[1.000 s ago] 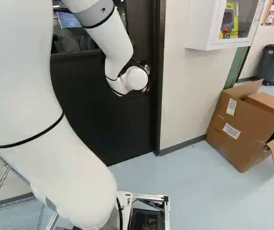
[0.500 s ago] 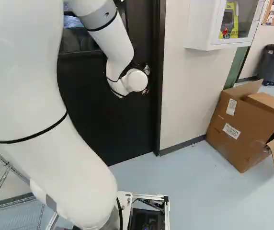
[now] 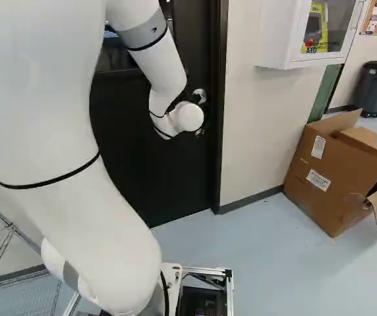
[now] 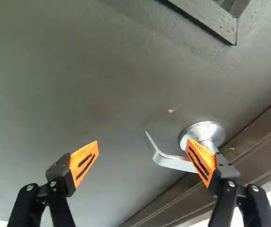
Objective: Open the door and move inside
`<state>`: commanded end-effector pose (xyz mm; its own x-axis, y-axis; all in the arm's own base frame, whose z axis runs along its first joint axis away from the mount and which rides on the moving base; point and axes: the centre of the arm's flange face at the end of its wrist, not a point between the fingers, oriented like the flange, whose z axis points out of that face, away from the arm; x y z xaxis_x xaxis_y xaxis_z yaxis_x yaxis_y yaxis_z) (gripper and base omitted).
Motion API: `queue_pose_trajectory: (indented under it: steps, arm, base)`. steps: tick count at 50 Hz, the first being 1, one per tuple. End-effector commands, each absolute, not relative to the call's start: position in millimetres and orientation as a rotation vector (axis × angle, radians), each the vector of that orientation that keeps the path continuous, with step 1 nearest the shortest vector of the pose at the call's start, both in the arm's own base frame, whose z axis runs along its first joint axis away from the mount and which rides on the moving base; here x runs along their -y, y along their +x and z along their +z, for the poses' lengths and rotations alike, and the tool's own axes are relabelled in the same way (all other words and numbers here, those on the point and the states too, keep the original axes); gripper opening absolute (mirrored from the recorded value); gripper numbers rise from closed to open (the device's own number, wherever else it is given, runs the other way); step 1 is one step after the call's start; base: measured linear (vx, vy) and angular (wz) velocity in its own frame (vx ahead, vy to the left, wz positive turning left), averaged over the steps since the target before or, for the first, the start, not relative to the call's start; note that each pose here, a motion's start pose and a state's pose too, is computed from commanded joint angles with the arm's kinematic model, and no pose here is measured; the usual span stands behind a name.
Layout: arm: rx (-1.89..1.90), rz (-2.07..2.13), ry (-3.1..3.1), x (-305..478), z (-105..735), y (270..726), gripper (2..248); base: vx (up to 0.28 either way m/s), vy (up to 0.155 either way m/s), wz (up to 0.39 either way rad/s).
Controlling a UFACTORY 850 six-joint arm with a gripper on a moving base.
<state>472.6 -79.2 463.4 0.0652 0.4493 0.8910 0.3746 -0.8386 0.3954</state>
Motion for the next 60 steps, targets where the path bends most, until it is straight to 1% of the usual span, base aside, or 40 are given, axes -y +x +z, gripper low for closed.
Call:
queue_pose_trajectory:
  steps: [60]
  arm:
    - [-0.768,1.825,2.430,85,397,480,247]
  base:
    - [0.000,0.000,0.000]
